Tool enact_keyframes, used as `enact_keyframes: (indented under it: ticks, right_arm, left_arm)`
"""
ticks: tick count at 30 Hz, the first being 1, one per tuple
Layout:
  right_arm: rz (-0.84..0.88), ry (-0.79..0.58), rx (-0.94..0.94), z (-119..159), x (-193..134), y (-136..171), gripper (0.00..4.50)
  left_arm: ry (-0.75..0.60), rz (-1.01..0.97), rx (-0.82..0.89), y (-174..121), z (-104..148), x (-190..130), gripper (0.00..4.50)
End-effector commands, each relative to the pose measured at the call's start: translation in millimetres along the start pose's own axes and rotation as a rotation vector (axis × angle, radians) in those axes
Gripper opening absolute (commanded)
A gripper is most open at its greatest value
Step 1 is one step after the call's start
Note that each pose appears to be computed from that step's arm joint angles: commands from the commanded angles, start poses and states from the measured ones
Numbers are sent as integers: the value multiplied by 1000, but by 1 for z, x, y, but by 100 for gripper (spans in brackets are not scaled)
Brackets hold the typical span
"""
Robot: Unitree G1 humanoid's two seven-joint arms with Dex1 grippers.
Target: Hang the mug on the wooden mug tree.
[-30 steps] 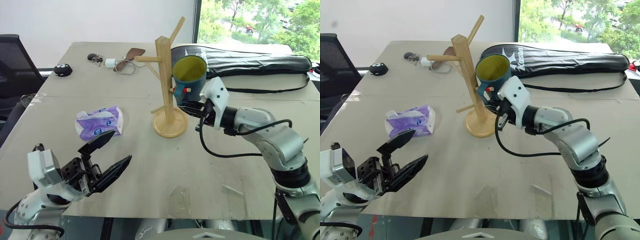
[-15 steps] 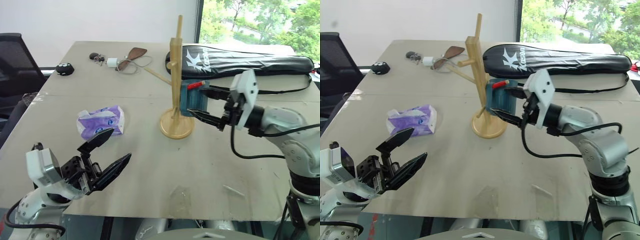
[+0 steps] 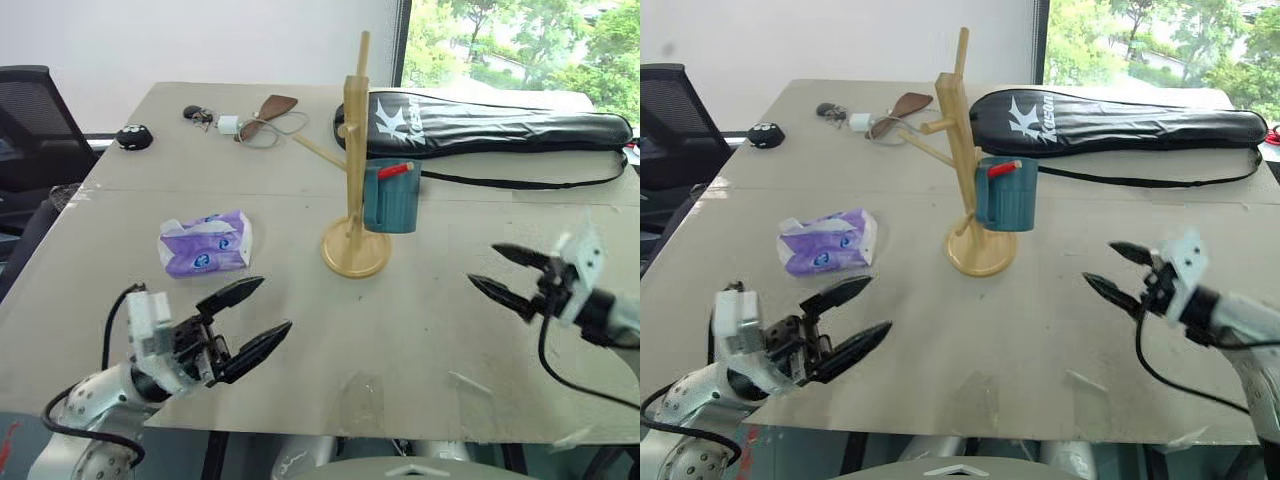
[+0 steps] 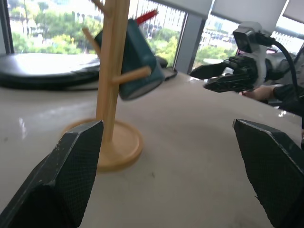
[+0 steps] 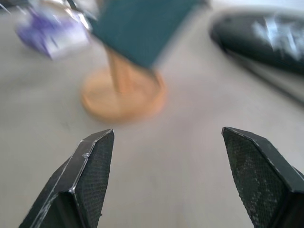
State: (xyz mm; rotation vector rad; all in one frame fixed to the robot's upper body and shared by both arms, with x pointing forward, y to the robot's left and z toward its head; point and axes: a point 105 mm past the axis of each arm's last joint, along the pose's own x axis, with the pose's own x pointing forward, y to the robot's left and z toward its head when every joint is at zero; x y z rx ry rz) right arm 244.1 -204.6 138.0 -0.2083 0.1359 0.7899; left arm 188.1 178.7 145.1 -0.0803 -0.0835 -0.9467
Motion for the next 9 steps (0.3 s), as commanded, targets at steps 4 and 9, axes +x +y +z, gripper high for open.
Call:
enact_keyframes:
  ticks: [4, 9]
  right_arm:
    - [-36, 102, -72, -33, -48, -8, 363]
    - [-46, 100, -68, -39, -53, -2, 363]
  left_arm:
    - [97, 58, 10, 4, -15, -8, 450]
    - [167, 97, 5, 10, -27, -9, 450]
